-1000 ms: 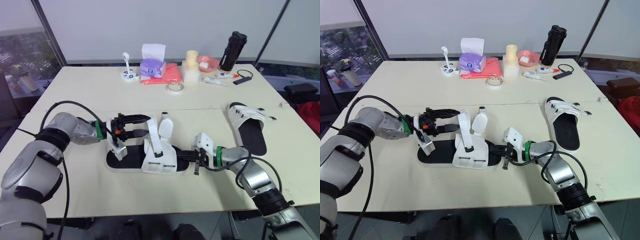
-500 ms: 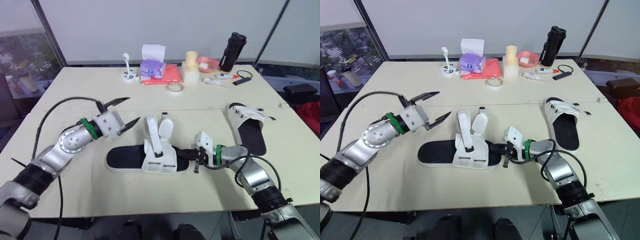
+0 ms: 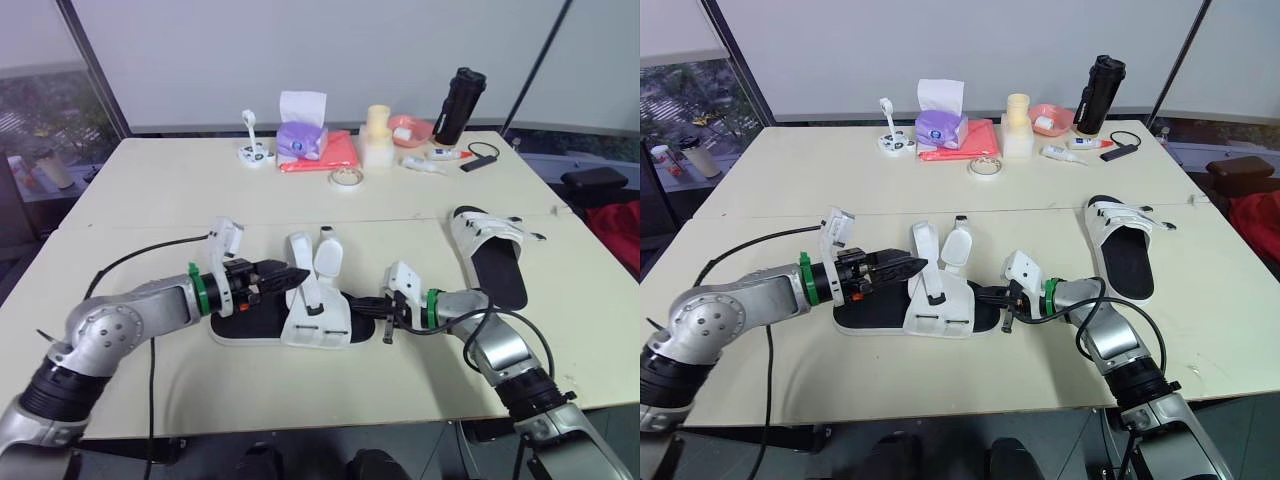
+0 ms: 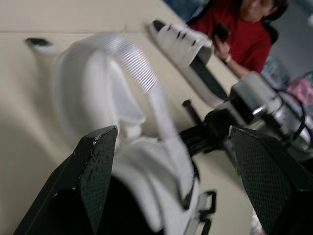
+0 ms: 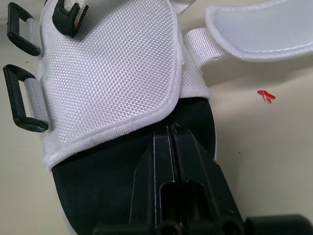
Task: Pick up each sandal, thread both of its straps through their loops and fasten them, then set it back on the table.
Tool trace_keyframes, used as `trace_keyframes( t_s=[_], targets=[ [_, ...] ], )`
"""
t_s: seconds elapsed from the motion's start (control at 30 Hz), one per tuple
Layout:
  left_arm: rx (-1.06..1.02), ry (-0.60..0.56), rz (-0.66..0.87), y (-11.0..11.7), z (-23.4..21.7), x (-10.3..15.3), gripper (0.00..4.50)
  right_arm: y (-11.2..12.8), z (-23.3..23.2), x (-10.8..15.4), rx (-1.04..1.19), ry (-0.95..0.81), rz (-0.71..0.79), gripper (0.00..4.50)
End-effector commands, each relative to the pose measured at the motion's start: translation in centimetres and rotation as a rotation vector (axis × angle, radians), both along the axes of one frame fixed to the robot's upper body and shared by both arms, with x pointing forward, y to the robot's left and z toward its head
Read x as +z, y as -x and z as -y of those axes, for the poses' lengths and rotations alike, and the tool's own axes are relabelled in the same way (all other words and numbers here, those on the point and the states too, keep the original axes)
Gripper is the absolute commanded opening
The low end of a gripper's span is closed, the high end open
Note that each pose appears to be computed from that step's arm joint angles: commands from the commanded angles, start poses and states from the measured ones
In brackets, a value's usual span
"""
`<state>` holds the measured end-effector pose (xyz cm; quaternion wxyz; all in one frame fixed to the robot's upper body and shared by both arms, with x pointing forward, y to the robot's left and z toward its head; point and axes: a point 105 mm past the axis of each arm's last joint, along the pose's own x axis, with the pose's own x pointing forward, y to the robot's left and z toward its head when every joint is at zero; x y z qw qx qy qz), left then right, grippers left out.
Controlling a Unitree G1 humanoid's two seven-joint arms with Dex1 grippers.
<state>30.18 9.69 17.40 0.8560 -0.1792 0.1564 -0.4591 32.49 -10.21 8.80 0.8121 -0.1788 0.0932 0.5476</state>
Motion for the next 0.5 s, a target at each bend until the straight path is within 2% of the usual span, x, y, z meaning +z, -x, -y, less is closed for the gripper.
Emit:
trace_keyframes(
  t_s=[0.03, 0.13, 0.17, 0.23, 0.4, 0.43, 0.5],
  targets=[
    [0.010, 0.015, 0.034, -0.9, 0.4, 0.8, 3.80, 0.2, 0.8, -2.7, -0.060, 0.067, -0.083, 0.00],
    [-0.009, 0.028, 0.002, -1.9, 1.6, 0.2, 3.80, 0.2, 0.7, -2.6, -0.066, 0.062, -0.080, 0.00],
    [-0.004, 0.035, 0.002, -2.3, 1.9, 0.1, 3.58, 0.1, 0.7, -2.6, -0.070, 0.061, -0.079, 0.00],
    [-0.006, 0.045, 0.008, -2.7, 2.3, 0.3, 2.89, 0.1, 0.7, -2.6, -0.077, 0.057, -0.076, 0.00],
    [-0.050, -0.004, 0.019, -2.5, 2.1, 0.0, 0.30, 0.1, 0.7, -2.7, -0.082, 0.053, -0.077, 0.00],
    [-0.056, -0.007, 0.016, -2.4, 2.0, 0.0, 0.05, 0.2, 0.7, -2.7, -0.082, 0.052, -0.077, 0.00],
    [-0.074, 0.017, -0.004, -2.4, 1.8, 0.5, 0.05, 0.2, 0.6, -2.8, -0.081, 0.051, -0.079, 0.00]
  ],
)
